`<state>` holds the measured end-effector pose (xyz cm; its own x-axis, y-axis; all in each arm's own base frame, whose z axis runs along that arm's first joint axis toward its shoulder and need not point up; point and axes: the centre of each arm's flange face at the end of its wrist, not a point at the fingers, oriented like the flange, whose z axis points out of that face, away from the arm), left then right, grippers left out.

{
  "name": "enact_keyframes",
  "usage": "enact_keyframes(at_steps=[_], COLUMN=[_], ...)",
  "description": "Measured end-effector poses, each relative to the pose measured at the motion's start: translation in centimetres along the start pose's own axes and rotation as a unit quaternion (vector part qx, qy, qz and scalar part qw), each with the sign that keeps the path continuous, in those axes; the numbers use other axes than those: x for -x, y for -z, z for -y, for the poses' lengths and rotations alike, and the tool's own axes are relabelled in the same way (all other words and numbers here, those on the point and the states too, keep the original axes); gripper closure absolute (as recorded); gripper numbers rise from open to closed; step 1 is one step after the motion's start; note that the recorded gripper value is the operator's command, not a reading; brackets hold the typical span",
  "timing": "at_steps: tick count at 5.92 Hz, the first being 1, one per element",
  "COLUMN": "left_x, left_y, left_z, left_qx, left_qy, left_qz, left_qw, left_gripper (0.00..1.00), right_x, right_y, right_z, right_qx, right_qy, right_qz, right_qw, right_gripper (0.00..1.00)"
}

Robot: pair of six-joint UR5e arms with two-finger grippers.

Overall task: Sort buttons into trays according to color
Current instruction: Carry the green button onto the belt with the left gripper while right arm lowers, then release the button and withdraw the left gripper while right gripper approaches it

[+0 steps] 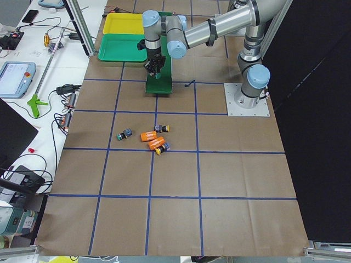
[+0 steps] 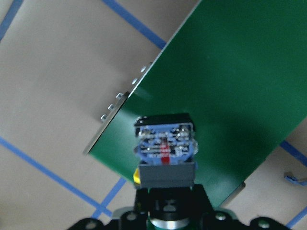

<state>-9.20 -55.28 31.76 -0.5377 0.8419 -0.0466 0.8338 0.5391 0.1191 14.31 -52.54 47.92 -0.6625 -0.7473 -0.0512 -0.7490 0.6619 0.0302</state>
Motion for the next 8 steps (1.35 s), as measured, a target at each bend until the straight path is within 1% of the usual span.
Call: enact_keyframes(at_steps=[1, 2, 3, 4, 5, 6, 7, 8], left_x=[-2.0, -3.7, -4.7, -5.2, -5.2, -4.9, -4.5, -2.1], left_y=[-0.5, -1.7, -3.3, -4.6, -5.3, -5.7, -5.6, -5.0], left_z=[2.6, 4.8, 6.5, 7.4, 7.5, 7.0, 6.1, 3.4], left_qx=[0.001, -0.001, -0.009, -0.016, -0.017, -0.015, -0.013, -0.011], left_qy=[-0.093, -0.164, -0.223, -0.264, -0.277, -0.275, -0.265, -0.23], left_qz=[0.0, 0.007, 0.028, 0.05, 0.058, 0.055, 0.053, 0.057], left_qw=[0.9957, 0.9865, 0.9744, 0.963, 0.959, 0.9599, 0.9626, 0.9715], left_gripper=[1.0, 1.0, 0.98, 0.01, 0.01, 0.01, 0.01, 0.01], right_x=[0.1, 0.4, 0.7, 0.8, 0.7, 0.6, 0.8, 1.1], right_y=[-1.5, -2.6, -3.8, -4.9, -5.5, -5.5, -5.5, -5.6], right_z=[0.0, 0.0, 0.1, 0.1, 0.3, 0.5, 0.5, 0.5], right_qx=[0.003, 0.007, 0.01, 0.01, 0.005, -0.002, -0.011, -0.018], right_qy=[0.09, 0.18, 0.253, 0.291, 0.305, 0.307, 0.308, 0.308], right_qz=[0.004, 0.012, 0.02, 0.022, 0.012, 0.001, 0.001, 0.007], right_qw=[0.9959, 0.9835, 0.9671, 0.9563, 0.9523, 0.9515, 0.9514, 0.9513], right_gripper=[0.0, 0.0, 0.0, 0.0, 0.0, 0.0, 0.0, 0.0])
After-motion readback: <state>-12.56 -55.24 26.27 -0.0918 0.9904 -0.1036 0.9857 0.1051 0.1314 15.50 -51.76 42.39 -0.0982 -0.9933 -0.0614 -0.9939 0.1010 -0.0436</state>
